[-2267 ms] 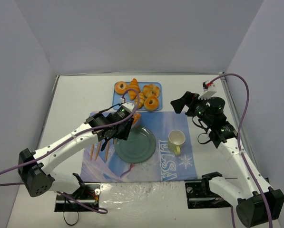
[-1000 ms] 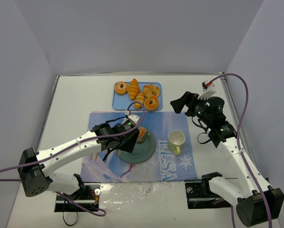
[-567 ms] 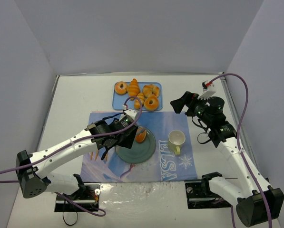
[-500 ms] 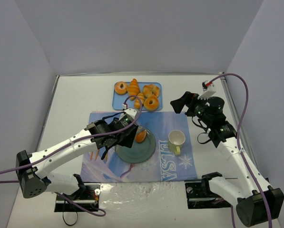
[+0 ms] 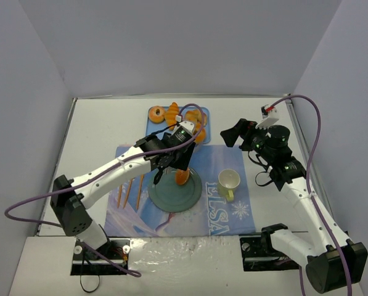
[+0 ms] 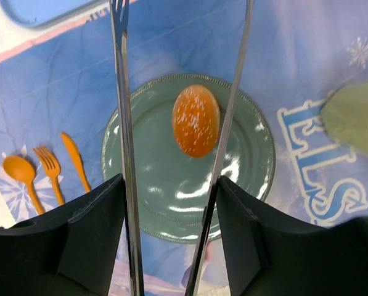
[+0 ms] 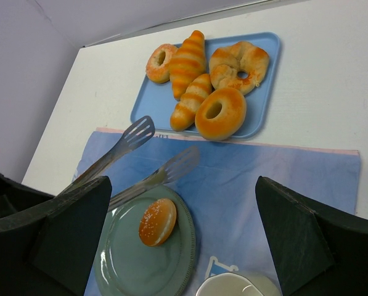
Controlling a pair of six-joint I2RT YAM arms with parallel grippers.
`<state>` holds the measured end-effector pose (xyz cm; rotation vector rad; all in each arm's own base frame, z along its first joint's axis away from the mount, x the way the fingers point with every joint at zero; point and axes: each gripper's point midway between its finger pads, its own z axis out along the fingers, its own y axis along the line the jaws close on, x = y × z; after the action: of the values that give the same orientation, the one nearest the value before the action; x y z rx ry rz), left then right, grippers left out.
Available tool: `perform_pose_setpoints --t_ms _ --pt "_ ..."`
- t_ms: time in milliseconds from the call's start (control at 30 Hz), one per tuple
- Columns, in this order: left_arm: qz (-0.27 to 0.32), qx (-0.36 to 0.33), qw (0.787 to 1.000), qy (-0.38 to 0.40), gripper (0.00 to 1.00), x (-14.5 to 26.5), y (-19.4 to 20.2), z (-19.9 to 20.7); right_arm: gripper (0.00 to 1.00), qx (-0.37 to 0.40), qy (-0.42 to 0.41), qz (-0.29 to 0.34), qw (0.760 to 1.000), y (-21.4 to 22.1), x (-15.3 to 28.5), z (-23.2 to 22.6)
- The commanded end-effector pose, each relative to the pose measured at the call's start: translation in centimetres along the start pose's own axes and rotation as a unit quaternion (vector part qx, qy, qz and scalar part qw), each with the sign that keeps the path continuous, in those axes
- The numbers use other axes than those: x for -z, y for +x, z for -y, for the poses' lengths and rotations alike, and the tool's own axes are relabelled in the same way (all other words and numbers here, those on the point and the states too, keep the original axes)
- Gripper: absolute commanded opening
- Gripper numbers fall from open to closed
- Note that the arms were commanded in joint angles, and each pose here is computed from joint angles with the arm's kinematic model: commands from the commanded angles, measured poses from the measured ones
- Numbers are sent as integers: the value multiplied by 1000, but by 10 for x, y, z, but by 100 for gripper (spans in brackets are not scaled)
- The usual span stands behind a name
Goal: Place the bread
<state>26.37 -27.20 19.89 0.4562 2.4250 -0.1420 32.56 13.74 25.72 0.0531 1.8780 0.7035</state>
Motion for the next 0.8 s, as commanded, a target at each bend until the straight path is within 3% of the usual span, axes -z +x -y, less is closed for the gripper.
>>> perform_pose_setpoints --t_ms 0,300,767 --pt "58 4 998 21 53 -3 -57 15 100 18 -30 48 998 -29 -1 -18" --pt "58 1 998 14 53 -25 -88 16 100 18 -26 45 999 -27 -3 -15" --pt "30 -14 999 -18 53 -61 -88 6 100 17 -25 43 999 -27 -4 -14"
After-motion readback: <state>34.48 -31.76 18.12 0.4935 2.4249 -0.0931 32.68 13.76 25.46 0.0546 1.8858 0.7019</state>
